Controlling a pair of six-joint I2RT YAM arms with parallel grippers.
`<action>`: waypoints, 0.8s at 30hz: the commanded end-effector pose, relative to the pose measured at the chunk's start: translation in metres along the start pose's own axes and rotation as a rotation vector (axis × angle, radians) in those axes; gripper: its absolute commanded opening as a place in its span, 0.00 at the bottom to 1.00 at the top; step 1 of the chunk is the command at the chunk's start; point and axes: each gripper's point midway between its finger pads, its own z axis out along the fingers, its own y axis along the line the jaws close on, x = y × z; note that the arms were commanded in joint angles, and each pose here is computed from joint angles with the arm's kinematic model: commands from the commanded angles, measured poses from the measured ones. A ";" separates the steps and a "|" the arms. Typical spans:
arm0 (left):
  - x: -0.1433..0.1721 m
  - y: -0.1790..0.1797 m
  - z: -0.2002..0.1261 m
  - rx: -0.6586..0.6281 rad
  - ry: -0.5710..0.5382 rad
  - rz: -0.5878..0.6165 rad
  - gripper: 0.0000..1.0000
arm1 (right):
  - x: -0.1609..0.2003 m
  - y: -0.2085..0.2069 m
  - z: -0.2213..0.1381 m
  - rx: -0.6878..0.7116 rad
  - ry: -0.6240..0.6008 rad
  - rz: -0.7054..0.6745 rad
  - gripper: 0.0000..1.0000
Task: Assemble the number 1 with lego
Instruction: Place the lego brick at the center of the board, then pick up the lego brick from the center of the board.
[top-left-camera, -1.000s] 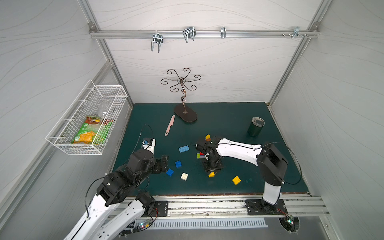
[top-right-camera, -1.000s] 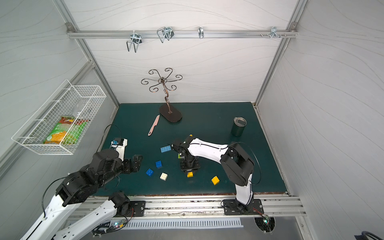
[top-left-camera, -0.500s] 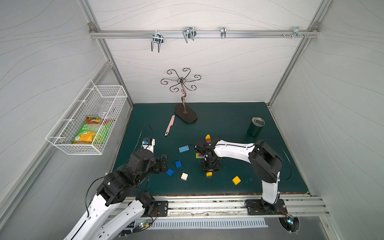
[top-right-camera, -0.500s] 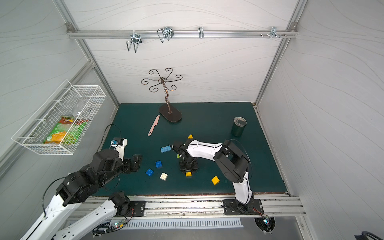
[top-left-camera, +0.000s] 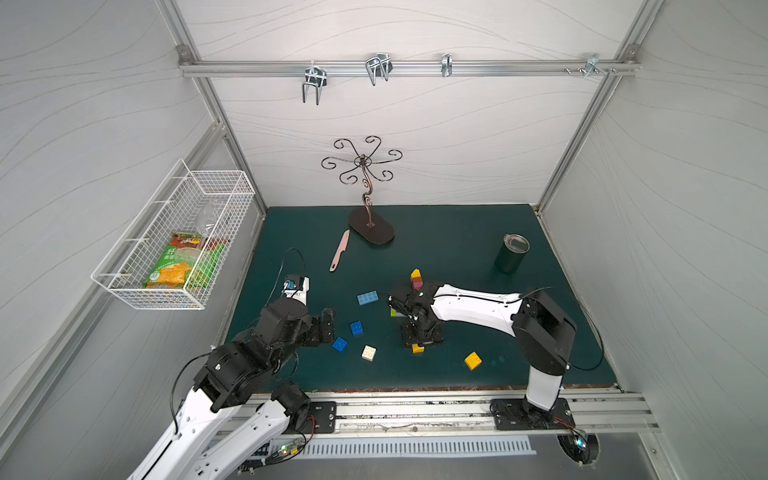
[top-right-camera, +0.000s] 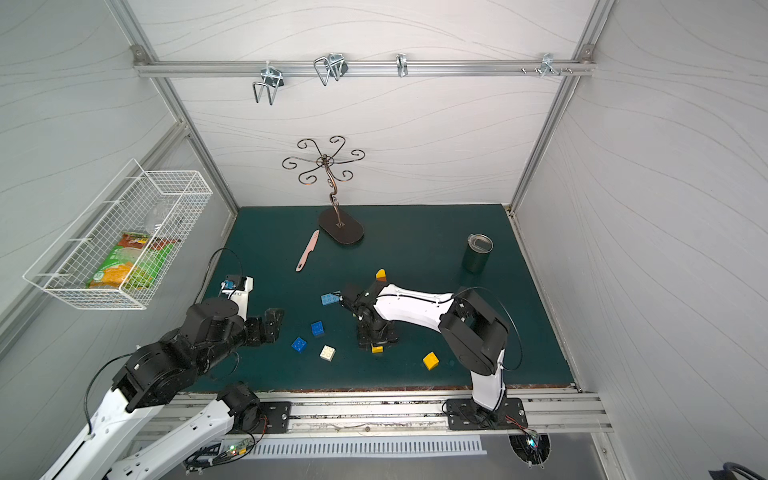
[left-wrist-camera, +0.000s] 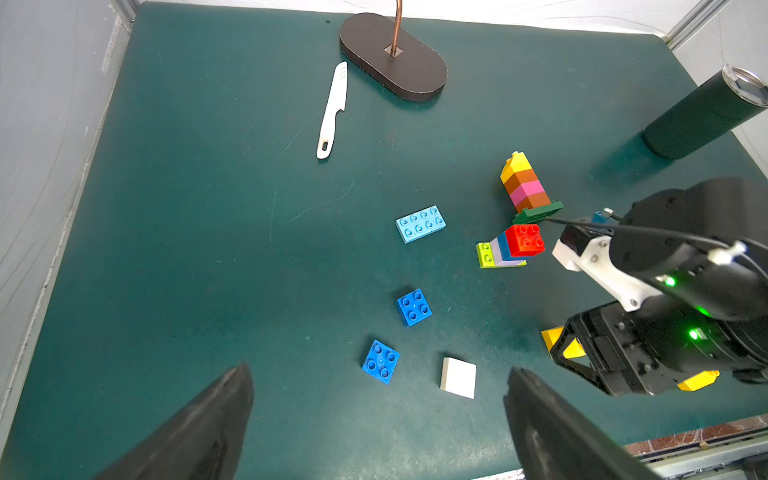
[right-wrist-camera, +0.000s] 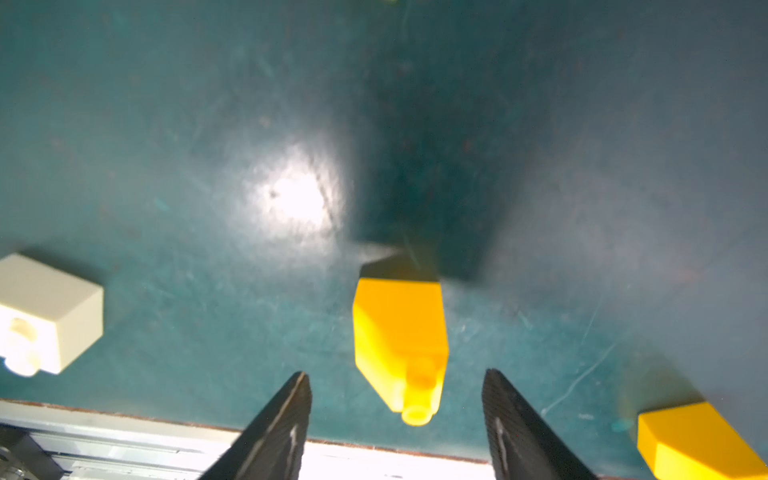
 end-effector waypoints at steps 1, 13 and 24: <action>-0.010 0.000 -0.003 -0.002 -0.043 -0.023 1.00 | 0.005 -0.013 0.001 0.057 -0.007 0.002 0.66; -0.011 0.001 -0.004 -0.005 -0.048 -0.027 1.00 | 0.000 -0.010 0.014 0.076 -0.005 0.016 0.60; -0.011 0.001 -0.004 -0.002 -0.047 -0.026 1.00 | -0.004 -0.007 0.018 0.089 -0.003 0.040 0.53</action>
